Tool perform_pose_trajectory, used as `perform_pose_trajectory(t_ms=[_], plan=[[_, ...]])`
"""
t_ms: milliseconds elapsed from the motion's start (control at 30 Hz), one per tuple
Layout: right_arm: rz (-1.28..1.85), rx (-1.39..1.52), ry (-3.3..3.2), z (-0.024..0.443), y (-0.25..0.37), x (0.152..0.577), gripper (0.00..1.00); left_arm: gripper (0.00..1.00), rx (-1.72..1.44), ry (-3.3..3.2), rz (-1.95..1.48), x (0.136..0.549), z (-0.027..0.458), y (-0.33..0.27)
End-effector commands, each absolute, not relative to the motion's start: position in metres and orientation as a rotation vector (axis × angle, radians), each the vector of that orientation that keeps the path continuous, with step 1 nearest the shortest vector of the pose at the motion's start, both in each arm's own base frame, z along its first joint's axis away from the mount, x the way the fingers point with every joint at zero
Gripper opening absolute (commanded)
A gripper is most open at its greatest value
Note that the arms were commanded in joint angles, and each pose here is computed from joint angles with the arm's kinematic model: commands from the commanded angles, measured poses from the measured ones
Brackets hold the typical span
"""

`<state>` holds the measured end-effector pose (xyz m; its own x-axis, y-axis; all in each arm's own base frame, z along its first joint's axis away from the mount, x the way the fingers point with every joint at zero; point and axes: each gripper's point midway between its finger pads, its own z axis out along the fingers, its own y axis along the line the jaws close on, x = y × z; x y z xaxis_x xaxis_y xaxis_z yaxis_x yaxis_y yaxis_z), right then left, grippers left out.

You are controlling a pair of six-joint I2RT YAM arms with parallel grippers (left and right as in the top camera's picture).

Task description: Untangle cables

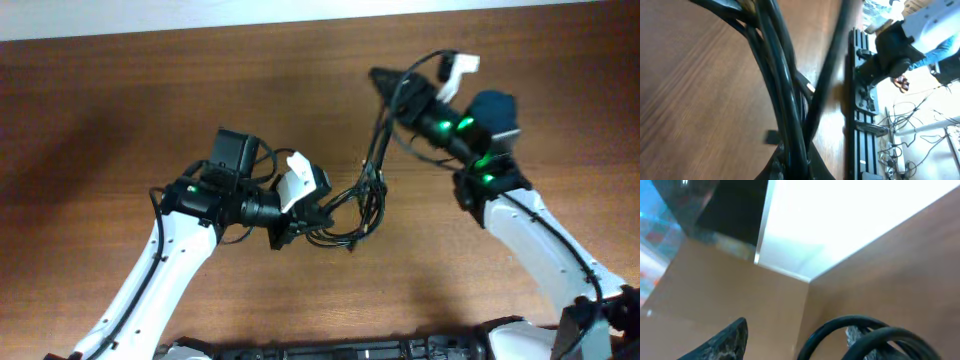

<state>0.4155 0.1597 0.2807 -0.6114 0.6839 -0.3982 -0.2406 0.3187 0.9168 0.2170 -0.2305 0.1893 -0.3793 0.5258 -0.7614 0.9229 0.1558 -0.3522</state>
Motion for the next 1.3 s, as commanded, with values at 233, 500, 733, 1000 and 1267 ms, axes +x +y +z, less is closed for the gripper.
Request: perform_pose_trajectory(t_ms=[233,500,733,1000,1267], plan=[[0.833,0.605,1.887,0.210,-0.006,0.436,0.62,0.00,0.626,2.560,-0.395,0.296,0.143,-0.155],[1.132,0.165,2.182,0.173,0.080,0.379,0.72,0.00,1.071,1.876,-1.173,0.272,0.236,-0.230],[1.417,-0.097,2.134,0.179,0.141,0.366,0.73,0.00,1.121,1.707,-1.350,0.255,0.259,-0.225],[1.549,-0.245,2.157,0.176,0.210,0.347,0.51,0.00,1.122,1.716,-1.321,0.258,0.257,-0.224],[1.360,0.000,2.347,0.115,0.195,0.367,0.11,0.00,1.223,1.402,-1.444,0.245,0.301,-0.230]])
